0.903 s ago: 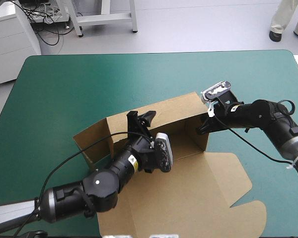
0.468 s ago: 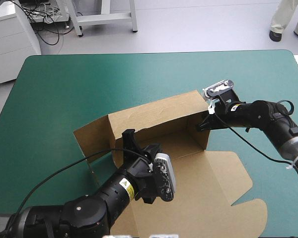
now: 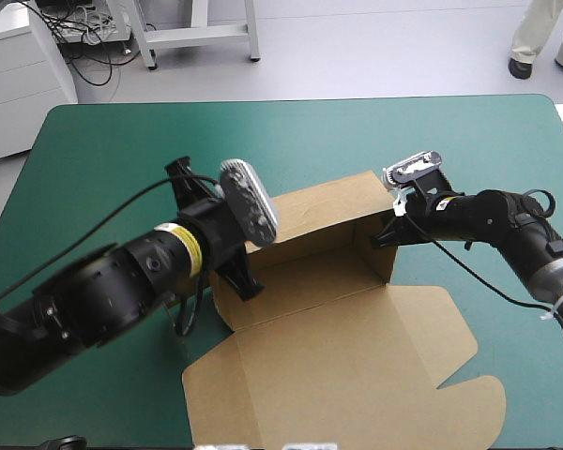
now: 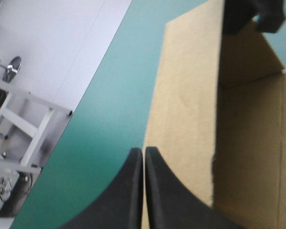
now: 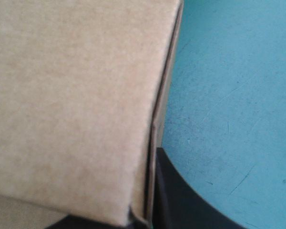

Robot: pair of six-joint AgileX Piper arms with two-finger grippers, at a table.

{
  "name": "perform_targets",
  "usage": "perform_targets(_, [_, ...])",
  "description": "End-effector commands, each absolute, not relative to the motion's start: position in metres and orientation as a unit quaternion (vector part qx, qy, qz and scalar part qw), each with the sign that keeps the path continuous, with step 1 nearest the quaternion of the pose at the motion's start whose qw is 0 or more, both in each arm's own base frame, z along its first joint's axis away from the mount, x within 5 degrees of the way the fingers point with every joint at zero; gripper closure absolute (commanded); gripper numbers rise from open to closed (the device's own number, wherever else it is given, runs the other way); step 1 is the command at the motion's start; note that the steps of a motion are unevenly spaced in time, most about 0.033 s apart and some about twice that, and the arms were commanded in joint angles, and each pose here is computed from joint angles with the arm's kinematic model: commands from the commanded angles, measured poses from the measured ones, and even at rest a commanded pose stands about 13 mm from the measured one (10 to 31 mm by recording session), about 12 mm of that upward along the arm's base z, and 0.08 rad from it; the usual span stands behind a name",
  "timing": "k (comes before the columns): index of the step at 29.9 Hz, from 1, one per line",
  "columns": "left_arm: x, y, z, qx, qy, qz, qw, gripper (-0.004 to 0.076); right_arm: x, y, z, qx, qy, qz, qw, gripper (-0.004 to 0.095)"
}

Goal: Fold the box

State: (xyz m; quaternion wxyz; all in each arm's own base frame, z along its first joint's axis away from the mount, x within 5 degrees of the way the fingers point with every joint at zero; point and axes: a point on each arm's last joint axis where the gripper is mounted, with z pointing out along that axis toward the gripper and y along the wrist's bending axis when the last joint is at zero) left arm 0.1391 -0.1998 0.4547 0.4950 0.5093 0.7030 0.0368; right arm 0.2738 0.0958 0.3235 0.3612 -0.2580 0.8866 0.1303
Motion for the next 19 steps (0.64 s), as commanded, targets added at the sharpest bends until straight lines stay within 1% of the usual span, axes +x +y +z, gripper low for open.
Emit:
perform_targets(1, [0.156, -0.166, 0.486, 0.441, 0.725, 0.032, 0.528, 0.0729, 0.271, 0.095, 0.344, -0.249, 0.870, 0.132, 0.404, 0.0926])
perform_targets(5, [0.180, -0.137, 0.485, 0.383, 0.767, 0.051, 0.512, 0.0729, 0.271, 0.095, 0.344, -0.249, 0.870, 0.132, 0.404, 0.0926])
perform_targets(9, [0.200, -0.109, 0.480, 0.349, 0.800, 0.014, 0.487, 0.0729, 0.271, 0.095, 0.343, -0.251, 0.871, 0.133, 0.400, 0.0926])
perform_targets(12, [0.205, -0.087, 0.482, 0.316, 0.813, -0.022, 0.488, 0.0730, 0.270, 0.095, 0.342, -0.255, 0.873, 0.130, 0.394, 0.0926])
perform_targets(14, [0.207, -0.071, 0.484, 0.279, 0.826, -0.037, 0.488, 0.0730, 0.270, 0.094, 0.342, -0.256, 0.874, 0.129, 0.393, 0.0926])
perform_targets(19, [0.207, -0.042, 0.484, 0.223, 0.847, -0.025, 0.481, 0.0730, 0.268, 0.094, 0.343, -0.257, 0.875, 0.130, 0.388, 0.0926])
